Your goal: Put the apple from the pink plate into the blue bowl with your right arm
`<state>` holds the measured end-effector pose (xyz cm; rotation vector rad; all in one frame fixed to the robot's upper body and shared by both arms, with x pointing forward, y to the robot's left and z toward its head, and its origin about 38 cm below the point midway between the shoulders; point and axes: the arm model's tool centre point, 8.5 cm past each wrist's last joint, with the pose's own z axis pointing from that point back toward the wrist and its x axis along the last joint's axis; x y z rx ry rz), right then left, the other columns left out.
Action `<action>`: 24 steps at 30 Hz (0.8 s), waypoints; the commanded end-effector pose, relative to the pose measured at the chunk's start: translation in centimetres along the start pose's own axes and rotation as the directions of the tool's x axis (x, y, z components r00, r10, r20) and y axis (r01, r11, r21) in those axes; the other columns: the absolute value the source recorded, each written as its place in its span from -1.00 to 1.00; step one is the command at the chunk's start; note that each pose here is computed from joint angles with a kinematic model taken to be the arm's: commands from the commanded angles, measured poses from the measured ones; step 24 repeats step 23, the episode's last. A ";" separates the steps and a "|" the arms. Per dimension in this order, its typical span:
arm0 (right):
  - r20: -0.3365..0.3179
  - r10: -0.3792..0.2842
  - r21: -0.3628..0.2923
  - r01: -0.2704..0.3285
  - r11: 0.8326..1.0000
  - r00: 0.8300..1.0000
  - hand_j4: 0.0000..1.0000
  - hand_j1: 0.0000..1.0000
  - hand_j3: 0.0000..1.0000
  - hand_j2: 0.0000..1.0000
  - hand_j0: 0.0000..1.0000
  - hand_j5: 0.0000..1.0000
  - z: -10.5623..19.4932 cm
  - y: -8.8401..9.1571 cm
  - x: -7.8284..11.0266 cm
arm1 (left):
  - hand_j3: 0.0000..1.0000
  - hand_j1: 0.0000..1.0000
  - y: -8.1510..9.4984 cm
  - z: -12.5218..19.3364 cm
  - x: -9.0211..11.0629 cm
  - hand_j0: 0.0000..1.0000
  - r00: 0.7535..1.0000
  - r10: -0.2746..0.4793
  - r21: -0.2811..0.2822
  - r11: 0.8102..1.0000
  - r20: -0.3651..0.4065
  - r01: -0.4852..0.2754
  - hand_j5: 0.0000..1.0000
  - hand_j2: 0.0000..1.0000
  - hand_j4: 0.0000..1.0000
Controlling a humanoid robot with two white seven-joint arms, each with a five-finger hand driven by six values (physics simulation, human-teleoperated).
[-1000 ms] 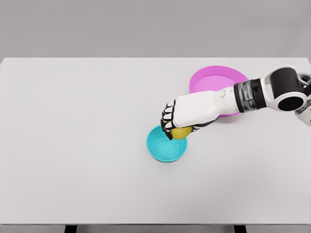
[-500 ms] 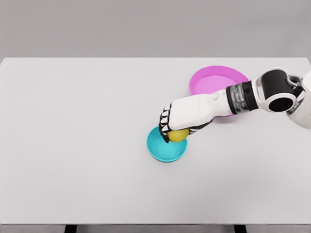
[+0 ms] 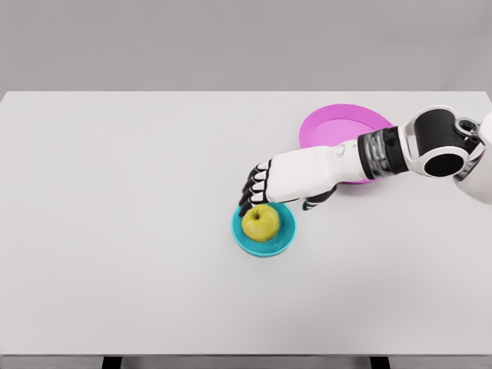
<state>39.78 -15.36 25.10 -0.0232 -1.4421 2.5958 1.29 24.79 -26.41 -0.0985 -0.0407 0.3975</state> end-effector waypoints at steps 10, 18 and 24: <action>-0.182 -0.070 -0.111 0.050 0.993 0.981 1.00 1.00 1.00 1.00 1.00 1.00 10.7 0.8 -1.3 | 1.00 1.00 0.0 0.0 0.0 1.00 1.000 0.001 0.000 1.000 0.000 -0.001 1.00 1.00 1.00; -0.253 -0.142 -0.071 0.128 0.989 0.957 1.00 1.00 1.00 1.00 1.00 1.00 13.8 4.4 -1.0 | 1.00 1.00 0.0 0.0 0.0 1.00 1.000 0.001 0.000 1.000 0.000 -0.001 1.00 1.00 1.00; -0.282 -0.178 -0.106 0.153 0.982 0.943 1.00 1.00 1.00 1.00 1.00 1.00 14.9 5.6 -0.9 | 1.00 1.00 -0.1 0.0 0.1 1.00 1.000 0.005 -0.002 1.000 0.003 -0.005 1.00 1.00 1.00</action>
